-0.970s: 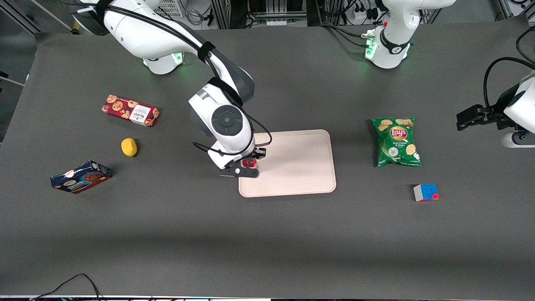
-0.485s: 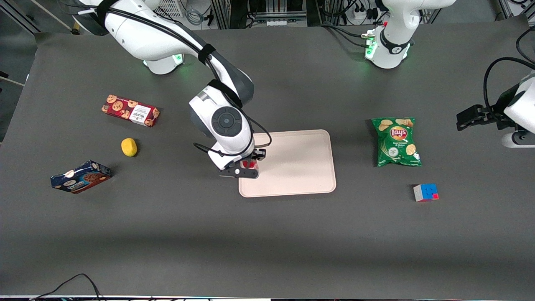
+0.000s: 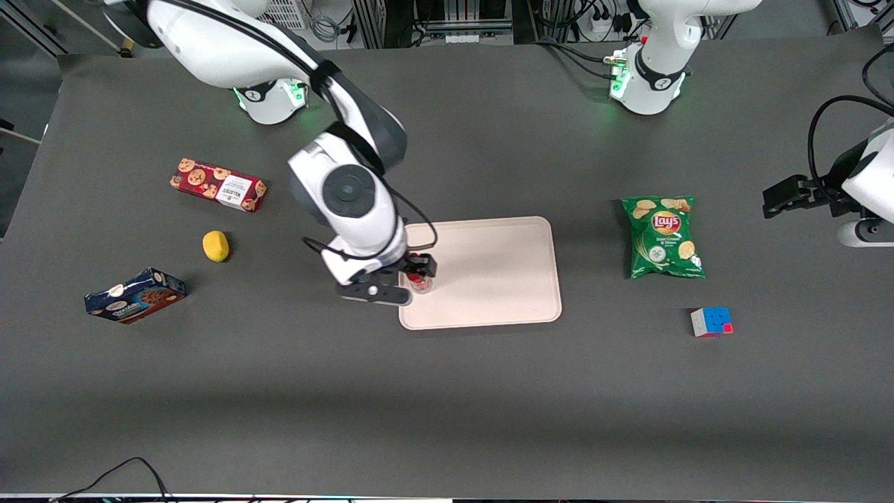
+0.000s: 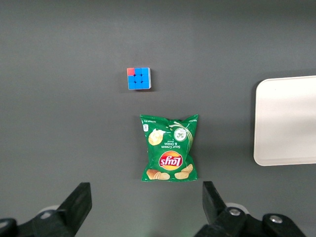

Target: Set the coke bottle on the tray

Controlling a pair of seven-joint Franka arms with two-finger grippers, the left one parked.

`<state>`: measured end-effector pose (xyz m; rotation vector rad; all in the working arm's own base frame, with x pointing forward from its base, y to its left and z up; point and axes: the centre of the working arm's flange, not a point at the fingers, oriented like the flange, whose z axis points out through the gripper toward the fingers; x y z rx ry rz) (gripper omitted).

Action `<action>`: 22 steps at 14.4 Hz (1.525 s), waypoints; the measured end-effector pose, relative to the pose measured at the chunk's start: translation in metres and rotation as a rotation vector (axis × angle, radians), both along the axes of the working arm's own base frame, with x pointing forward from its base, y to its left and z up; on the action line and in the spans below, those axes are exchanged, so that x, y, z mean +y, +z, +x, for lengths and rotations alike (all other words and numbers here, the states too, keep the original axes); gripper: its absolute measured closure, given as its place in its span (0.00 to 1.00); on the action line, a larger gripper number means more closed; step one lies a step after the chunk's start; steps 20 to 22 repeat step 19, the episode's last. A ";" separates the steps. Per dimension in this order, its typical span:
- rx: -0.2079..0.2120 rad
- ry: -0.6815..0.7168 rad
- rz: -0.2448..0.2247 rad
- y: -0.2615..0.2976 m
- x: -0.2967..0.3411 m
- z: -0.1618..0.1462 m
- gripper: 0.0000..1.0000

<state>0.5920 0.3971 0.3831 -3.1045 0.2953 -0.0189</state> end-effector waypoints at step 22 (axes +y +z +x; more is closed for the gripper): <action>-0.033 0.132 -0.032 0.158 -0.374 -0.054 0.00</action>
